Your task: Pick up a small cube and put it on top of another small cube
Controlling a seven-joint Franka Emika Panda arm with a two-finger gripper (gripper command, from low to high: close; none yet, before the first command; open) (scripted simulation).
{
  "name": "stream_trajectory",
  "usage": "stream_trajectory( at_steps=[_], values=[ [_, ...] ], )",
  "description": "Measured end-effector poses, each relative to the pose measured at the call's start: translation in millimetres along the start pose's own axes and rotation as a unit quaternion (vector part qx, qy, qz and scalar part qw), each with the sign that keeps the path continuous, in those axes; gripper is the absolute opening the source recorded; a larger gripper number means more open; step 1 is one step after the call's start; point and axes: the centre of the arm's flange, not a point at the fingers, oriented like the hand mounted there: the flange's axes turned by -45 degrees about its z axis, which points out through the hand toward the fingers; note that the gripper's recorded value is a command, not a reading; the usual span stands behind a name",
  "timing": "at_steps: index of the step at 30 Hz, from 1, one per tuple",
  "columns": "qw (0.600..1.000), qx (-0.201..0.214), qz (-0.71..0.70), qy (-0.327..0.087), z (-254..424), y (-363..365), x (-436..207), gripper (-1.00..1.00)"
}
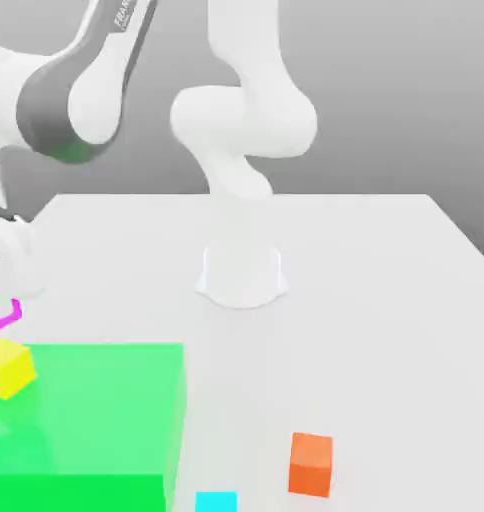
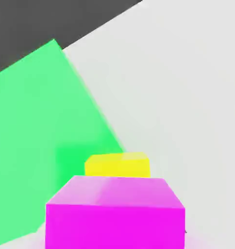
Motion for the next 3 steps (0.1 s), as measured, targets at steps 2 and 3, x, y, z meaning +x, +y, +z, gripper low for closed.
stream_trajectory(
  at_steps=[2, 3],
  values=[
    [1.0, 0.0, 0.0, 0.0, 0.0, -0.2, 0.0, 1.0],
    [1.0, 0.0, 0.0, 0.0, 0.0, -0.3, 0.0, 1.0]
  ],
)
